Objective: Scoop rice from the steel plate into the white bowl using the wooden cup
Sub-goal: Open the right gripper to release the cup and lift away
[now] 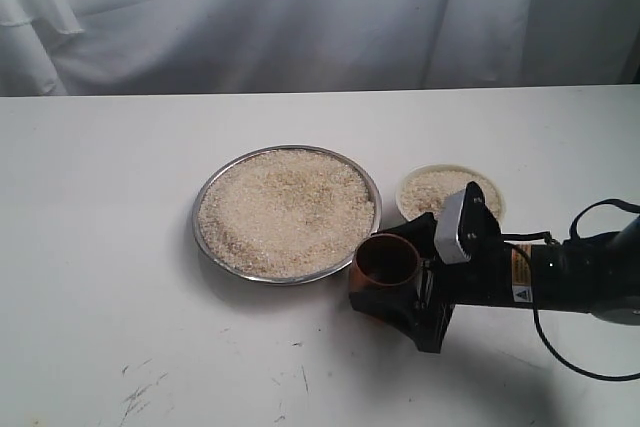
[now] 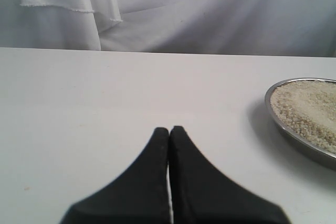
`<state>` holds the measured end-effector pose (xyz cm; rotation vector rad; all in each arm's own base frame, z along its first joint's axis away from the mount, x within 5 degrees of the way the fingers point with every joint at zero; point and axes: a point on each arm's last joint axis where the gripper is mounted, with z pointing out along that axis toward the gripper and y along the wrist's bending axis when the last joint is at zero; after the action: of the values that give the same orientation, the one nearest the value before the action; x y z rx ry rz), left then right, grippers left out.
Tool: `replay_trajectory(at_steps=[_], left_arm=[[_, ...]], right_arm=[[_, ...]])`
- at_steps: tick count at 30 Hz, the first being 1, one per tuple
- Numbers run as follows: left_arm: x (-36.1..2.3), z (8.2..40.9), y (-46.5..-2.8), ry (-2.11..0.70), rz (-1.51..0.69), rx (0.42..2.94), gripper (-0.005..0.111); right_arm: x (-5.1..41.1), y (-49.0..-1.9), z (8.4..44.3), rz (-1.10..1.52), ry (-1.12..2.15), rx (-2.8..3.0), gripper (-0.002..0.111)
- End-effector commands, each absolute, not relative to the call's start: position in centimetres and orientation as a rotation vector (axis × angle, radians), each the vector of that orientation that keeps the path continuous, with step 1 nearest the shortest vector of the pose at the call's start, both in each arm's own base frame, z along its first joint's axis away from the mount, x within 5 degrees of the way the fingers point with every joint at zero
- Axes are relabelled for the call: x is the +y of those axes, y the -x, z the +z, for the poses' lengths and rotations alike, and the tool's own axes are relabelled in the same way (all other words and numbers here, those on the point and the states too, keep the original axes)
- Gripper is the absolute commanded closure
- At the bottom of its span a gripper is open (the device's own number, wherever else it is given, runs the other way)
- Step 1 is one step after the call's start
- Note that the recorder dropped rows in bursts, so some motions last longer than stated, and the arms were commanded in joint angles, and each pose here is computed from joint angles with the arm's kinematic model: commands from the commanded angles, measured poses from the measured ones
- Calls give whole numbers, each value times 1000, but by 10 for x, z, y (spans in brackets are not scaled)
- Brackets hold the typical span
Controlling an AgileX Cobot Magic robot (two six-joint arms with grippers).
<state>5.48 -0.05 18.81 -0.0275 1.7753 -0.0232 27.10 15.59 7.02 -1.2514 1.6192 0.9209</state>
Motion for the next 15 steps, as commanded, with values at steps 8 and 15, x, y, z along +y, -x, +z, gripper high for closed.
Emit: replay_trajectory(at_steps=[8,15], left_arm=[[-1,187,-55,30,-27,1768,107],[-1,187,-55,30,-27,1768,107]], right_arm=[[158,-277,110,914,1189,1506,30],[155,-277,183,870,1046,1421,42]])
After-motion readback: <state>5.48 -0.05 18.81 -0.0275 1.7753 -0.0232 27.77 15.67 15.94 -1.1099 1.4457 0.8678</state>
